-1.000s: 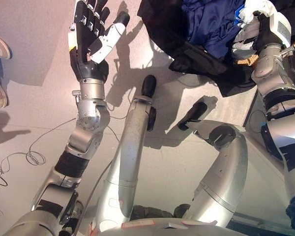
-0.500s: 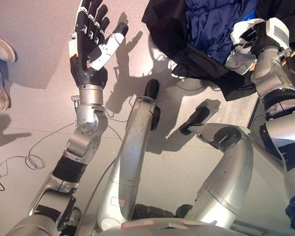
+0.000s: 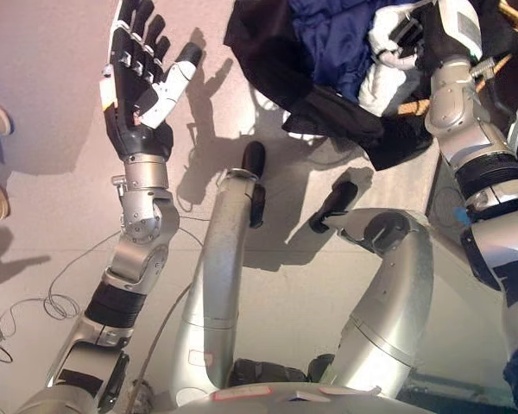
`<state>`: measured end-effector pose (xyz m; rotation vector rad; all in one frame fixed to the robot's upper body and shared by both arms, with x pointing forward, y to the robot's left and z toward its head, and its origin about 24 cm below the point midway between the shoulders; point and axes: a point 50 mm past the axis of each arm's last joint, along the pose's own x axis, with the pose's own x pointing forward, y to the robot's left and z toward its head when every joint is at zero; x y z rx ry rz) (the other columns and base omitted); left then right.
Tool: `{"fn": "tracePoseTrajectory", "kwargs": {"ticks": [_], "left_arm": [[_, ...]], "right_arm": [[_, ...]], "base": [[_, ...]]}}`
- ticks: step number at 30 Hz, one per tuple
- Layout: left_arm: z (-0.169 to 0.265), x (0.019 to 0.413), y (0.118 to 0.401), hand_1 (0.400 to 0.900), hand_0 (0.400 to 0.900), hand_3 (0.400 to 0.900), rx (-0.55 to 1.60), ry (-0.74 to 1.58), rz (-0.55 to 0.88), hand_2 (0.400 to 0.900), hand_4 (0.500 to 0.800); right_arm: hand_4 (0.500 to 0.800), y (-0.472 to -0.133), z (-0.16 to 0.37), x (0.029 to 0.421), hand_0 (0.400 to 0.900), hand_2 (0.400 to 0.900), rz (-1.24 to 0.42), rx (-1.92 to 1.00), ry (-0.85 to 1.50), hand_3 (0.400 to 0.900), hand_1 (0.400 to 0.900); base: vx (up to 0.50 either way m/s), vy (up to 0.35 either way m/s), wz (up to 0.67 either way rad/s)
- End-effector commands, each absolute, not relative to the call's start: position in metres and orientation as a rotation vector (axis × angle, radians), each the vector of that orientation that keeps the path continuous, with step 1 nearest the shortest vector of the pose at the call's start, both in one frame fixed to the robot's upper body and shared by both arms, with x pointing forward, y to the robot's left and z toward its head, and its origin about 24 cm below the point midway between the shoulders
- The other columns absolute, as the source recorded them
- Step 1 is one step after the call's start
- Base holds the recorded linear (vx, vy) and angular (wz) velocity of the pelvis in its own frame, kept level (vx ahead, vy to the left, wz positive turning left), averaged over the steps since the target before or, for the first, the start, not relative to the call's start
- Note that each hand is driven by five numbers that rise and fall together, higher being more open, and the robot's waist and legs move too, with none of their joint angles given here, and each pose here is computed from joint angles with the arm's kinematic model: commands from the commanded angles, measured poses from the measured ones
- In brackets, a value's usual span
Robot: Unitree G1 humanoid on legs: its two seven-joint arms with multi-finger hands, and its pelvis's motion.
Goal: Put the clothes in the basket into the washing machine.
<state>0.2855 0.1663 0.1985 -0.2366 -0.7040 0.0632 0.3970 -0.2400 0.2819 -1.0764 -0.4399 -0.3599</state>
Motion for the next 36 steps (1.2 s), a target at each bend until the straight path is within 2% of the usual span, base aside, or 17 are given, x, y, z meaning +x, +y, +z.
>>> {"fn": "tracePoseTrajectory", "kwargs": {"ticks": [1,8,17,28,36], "left_arm": [[0.213,0.257,0.180,0.900,0.900,0.900,-0.278,-0.883,0.130,0.900,0.800],[0.201,0.255,0.195,0.900,0.900,0.900,-0.249,-0.836,0.205,0.900,0.800],[0.184,0.256,0.205,0.900,0.900,0.900,-0.216,-0.758,0.257,0.900,0.800],[0.171,0.258,0.207,0.900,0.900,0.900,-0.227,-0.703,0.282,0.900,0.800],[0.172,0.260,0.204,0.900,0.900,0.900,-0.234,-0.704,0.275,0.900,0.800]], "right_arm": [[0.500,-0.234,0.300,0.378,0.400,0.400,-0.390,-0.976,-0.661,0.400,0.400],[0.500,-0.245,0.297,0.339,0.400,0.400,-0.381,-0.882,-0.804,0.400,0.400],[0.500,-0.269,0.262,0.298,0.400,0.400,-0.460,-0.630,-0.837,0.400,0.400],[0.500,-0.318,0.232,0.287,0.400,0.400,-0.765,-0.399,-0.733,0.400,0.400],[0.500,-0.360,0.210,0.281,0.400,0.400,-1.023,-0.393,-0.585,0.400,0.400]], "base": [[-0.046,0.035,-0.17],[-0.029,0.038,-0.19],[-0.005,0.026,-0.17],[0.003,0.008,-0.04],[0.006,0.001,-0.04]]}}
